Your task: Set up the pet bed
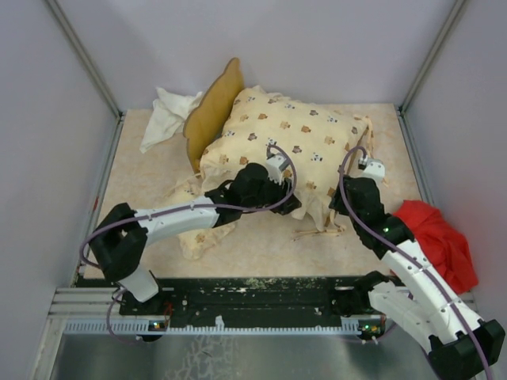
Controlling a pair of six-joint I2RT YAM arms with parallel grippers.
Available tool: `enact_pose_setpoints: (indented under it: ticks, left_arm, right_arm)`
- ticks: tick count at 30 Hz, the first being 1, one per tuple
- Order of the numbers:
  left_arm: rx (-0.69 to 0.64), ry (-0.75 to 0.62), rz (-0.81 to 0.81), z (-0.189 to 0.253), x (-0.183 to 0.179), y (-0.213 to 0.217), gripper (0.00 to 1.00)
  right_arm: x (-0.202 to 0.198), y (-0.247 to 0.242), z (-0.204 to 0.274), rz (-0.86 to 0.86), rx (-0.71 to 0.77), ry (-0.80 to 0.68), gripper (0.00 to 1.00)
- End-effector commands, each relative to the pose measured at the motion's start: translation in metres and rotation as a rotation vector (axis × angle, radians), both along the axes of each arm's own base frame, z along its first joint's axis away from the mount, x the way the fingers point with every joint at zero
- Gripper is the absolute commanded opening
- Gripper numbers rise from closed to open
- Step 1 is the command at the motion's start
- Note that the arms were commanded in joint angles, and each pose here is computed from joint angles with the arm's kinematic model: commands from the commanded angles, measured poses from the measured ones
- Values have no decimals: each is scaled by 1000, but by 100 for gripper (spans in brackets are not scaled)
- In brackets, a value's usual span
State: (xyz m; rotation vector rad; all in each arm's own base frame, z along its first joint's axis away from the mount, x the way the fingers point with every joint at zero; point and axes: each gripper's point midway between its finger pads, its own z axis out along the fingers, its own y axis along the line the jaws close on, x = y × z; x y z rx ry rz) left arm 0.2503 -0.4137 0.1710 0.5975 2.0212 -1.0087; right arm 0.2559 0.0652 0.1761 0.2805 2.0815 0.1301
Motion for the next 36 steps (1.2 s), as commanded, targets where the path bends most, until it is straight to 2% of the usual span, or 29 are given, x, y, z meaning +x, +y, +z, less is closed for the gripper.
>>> enact_pose_setpoints:
  ticks: [1,3,5,11,17,19,24,26,28,30,32,36]
  left_arm:
    - [-8,-10,36,3,14,-17,45]
    - [34,-36,74,-1,24,-14,18]
    - [75,-73,155,3,39,-3,1]
    - [62,-113,299,25,64,33,0]
    - [86,-95,370,25,64,54,0]
    - [79,-102,323,31,57,52,4]
    - [-87,-197,97,58,25,22,29]
    - [-106,-227,44,57,20,15,35]
    - [-107,-270,-6,56,14,9,38]
    - [-124,-328,-60,60,8,0,40]
    - [-125,-348,-84,60,4,-6,43]
    - [-139,-343,-110,58,2,-23,46]
  right_arm:
    - [8,-2,35,-15,20,-95,50]
    - [7,1,31,0,22,-90,50]
    - [8,5,24,27,21,-84,51]
    - [19,23,23,101,46,-101,53]
    - [29,30,12,107,49,-64,60]
    - [30,28,5,95,36,-49,63]
    - [35,32,-4,104,35,-49,63]
    - [39,40,-2,136,52,-54,51]
    - [42,50,7,169,83,-63,30]
    - [43,57,23,185,133,-95,14]
    - [45,63,41,192,185,-135,10]
    - [46,77,66,206,309,-180,8]
